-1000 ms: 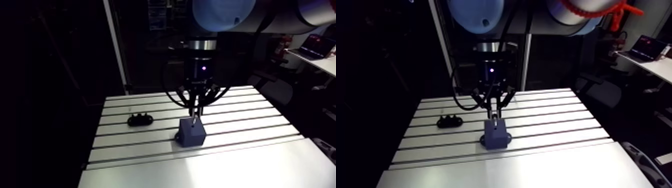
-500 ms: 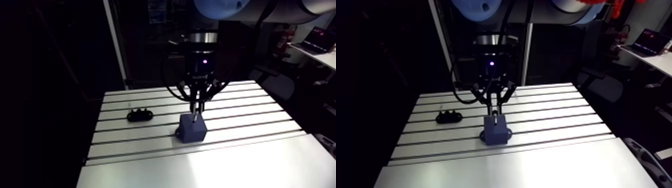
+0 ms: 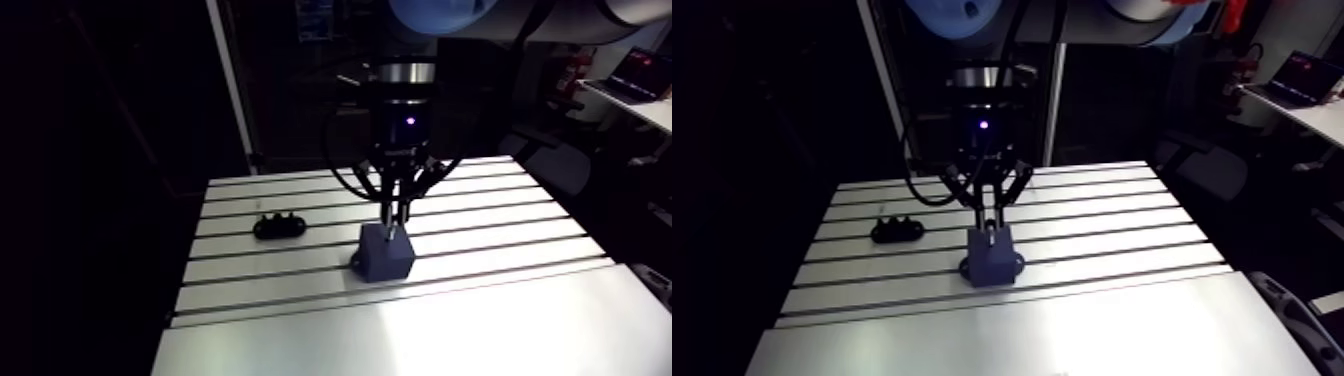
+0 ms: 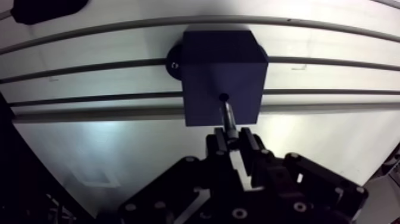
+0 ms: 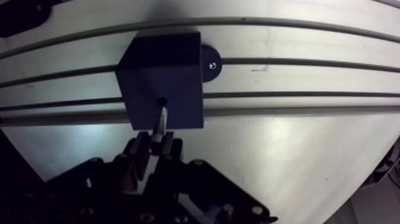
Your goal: Pick up the M10 bolt and insert it into the hole until fully seated.
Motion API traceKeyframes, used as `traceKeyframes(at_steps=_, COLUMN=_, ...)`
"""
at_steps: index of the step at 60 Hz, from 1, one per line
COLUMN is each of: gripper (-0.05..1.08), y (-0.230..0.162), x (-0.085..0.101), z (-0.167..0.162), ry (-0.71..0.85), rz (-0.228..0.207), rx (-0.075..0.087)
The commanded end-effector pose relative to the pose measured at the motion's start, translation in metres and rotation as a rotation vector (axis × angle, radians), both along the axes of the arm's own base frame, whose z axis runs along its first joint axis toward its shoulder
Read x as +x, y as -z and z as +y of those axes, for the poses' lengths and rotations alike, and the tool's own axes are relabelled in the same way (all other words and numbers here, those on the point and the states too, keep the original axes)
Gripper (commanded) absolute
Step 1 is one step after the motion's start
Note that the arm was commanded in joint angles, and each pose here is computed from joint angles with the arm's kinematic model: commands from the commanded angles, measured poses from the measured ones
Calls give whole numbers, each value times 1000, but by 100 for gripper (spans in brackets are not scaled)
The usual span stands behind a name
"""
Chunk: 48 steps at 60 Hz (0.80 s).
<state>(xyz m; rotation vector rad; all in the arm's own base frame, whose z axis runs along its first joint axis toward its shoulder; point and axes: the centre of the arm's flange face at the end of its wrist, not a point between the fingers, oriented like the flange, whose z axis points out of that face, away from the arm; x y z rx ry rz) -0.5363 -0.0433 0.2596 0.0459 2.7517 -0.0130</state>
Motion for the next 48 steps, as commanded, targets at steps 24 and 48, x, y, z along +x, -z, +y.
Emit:
traceKeyframes(at_steps=24, gripper=108, y=4, x=-1, z=0, ry=1, rz=-6, rx=-3)
traceKeyframes(at_steps=48, gripper=108, y=7, x=-2, z=0, ry=2, rz=-9, rx=-3)
